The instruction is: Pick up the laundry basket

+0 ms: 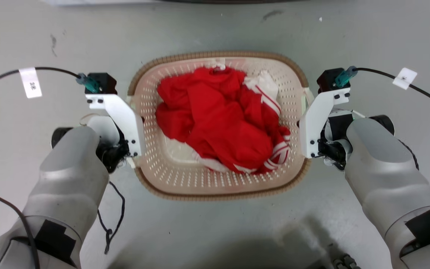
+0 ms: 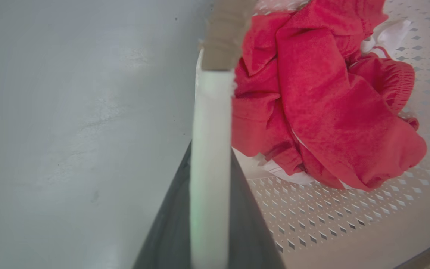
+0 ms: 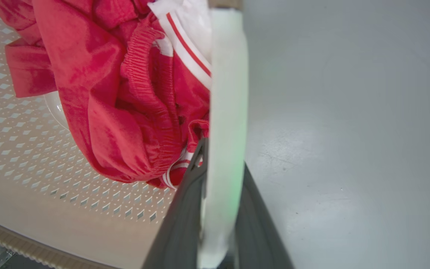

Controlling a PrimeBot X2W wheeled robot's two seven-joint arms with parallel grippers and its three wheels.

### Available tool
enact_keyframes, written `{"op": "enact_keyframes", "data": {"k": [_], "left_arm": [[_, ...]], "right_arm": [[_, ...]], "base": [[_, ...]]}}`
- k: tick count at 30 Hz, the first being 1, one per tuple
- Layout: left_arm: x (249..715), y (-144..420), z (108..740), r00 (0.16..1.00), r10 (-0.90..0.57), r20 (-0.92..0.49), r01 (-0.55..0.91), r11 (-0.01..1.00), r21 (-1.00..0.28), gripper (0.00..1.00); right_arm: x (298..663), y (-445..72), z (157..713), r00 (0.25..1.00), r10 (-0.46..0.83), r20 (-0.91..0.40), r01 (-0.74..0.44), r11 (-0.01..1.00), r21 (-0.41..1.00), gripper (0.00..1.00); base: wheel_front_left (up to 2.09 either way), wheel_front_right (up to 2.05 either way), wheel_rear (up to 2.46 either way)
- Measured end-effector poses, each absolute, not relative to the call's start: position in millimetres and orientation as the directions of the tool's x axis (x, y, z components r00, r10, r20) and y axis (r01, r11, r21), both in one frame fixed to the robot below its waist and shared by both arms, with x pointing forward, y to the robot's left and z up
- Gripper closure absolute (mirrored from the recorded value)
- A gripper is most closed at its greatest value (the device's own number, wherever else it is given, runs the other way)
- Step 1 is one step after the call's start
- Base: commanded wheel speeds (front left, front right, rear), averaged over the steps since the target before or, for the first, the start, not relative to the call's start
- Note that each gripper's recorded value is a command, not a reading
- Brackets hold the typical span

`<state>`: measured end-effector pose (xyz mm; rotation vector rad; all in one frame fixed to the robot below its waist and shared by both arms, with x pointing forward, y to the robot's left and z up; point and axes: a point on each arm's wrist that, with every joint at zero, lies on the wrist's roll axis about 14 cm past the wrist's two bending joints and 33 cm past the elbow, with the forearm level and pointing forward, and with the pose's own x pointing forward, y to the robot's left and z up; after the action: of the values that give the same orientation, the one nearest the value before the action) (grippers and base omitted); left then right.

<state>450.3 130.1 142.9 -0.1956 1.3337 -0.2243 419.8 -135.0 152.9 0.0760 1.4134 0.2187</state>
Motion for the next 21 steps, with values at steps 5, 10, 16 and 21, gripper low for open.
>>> {"op": "enact_keyframes", "data": {"k": [5, 10, 16, 21], "left_arm": [[438.8, 128.6, 161.9, 0.175, -0.282, -0.943, 0.027, 0.959, -0.282, 1.00], [427.5, 129.3, 184.6, 0.152, -0.288, -0.945, 0.017, 0.957, -0.289, 1.00], [413.3, 126.3, 211.9, 0.131, -0.300, -0.945, 0.006, 0.953, -0.302, 1.00], [402.5, 128.5, 235.3, 0.137, -0.300, -0.944, -0.004, 0.953, -0.303, 1.00]], "right_arm": [[410.8, -131.8, 172.7, 0.077, 0.205, -0.976, -0.102, 0.975, 0.197, 1.00], [402.6, -127.0, 196.8, 0.044, 0.216, -0.975, -0.121, 0.970, 0.210, 1.00], [392.2, -125.5, 222.8, 0.024, 0.215, -0.976, -0.134, 0.968, 0.210, 1.00], [383.5, -124.7, 245.0, 0.030, 0.212, -0.977, -0.145, 0.968, 0.206, 1.00]], "base": [[0.00, 0.00, 0.00], [0.00, 0.00, 0.00], [0.00, 0.00, 0.00], [0.00, 0.00, 0.00]]}}
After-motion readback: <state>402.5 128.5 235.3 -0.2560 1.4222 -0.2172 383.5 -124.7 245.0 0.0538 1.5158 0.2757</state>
